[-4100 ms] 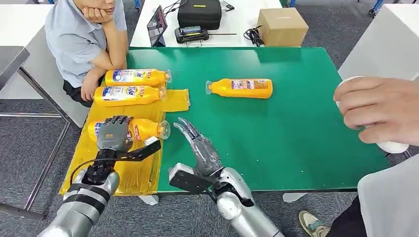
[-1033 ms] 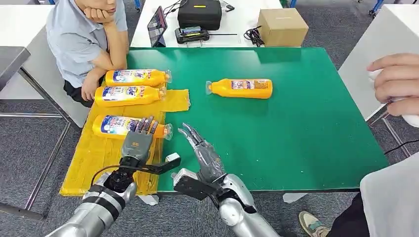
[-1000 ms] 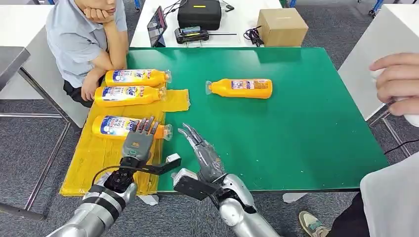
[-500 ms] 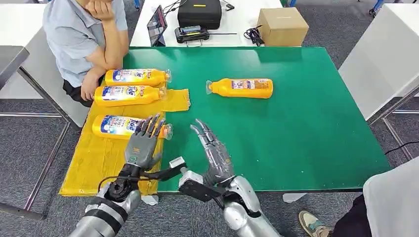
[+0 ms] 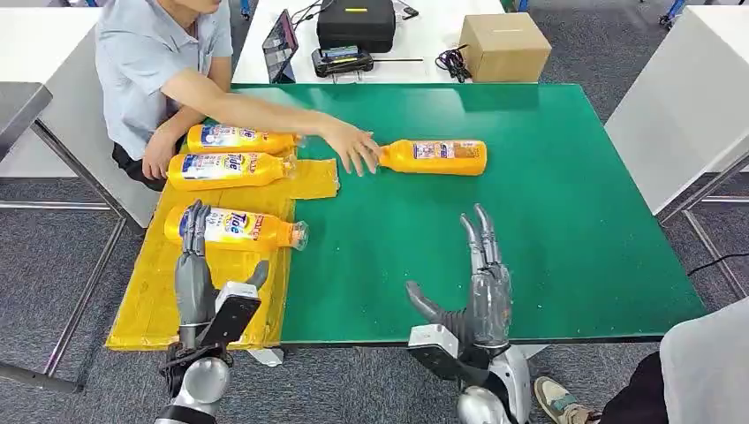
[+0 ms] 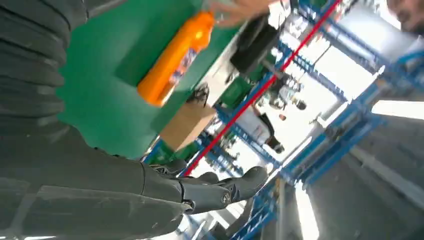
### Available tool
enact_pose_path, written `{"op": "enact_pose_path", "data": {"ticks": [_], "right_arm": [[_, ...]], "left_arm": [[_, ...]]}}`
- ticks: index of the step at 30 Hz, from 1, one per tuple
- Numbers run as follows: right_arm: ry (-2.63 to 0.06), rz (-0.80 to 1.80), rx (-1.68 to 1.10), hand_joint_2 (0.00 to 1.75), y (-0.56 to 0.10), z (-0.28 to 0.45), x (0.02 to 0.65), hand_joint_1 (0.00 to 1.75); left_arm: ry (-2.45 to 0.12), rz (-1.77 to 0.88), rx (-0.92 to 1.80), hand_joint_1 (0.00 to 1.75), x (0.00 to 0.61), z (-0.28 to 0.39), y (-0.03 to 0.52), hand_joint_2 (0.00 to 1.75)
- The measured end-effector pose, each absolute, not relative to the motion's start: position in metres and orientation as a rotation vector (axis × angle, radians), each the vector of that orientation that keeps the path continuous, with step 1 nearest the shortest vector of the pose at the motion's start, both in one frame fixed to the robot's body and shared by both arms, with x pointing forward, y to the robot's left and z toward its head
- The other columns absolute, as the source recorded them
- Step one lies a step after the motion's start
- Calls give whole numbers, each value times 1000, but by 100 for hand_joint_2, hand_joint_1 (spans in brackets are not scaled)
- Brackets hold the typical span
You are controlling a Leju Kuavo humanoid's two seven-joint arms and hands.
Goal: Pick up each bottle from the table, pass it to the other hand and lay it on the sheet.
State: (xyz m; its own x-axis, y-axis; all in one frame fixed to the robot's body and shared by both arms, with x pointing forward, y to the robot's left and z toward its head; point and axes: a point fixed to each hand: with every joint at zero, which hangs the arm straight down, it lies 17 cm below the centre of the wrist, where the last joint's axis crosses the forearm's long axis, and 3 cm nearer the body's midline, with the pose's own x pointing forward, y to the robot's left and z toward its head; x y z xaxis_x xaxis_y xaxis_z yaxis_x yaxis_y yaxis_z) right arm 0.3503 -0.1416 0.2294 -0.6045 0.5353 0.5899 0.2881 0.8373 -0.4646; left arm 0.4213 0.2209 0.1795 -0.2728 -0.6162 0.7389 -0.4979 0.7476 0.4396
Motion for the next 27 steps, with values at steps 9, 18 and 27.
{"op": "enact_pose_path", "data": {"ticks": [9,18,27], "right_arm": [[-2167,285,-561,0,-204,217,353,0],[-2072,423,-799,175,-228,197,359,0],[-1953,627,-972,175,-235,172,370,0]], "left_arm": [[-1887,15,780,0,404,171,244,175],[-1935,124,620,0,391,184,231,175],[-1978,185,508,0,387,198,218,175]]}}
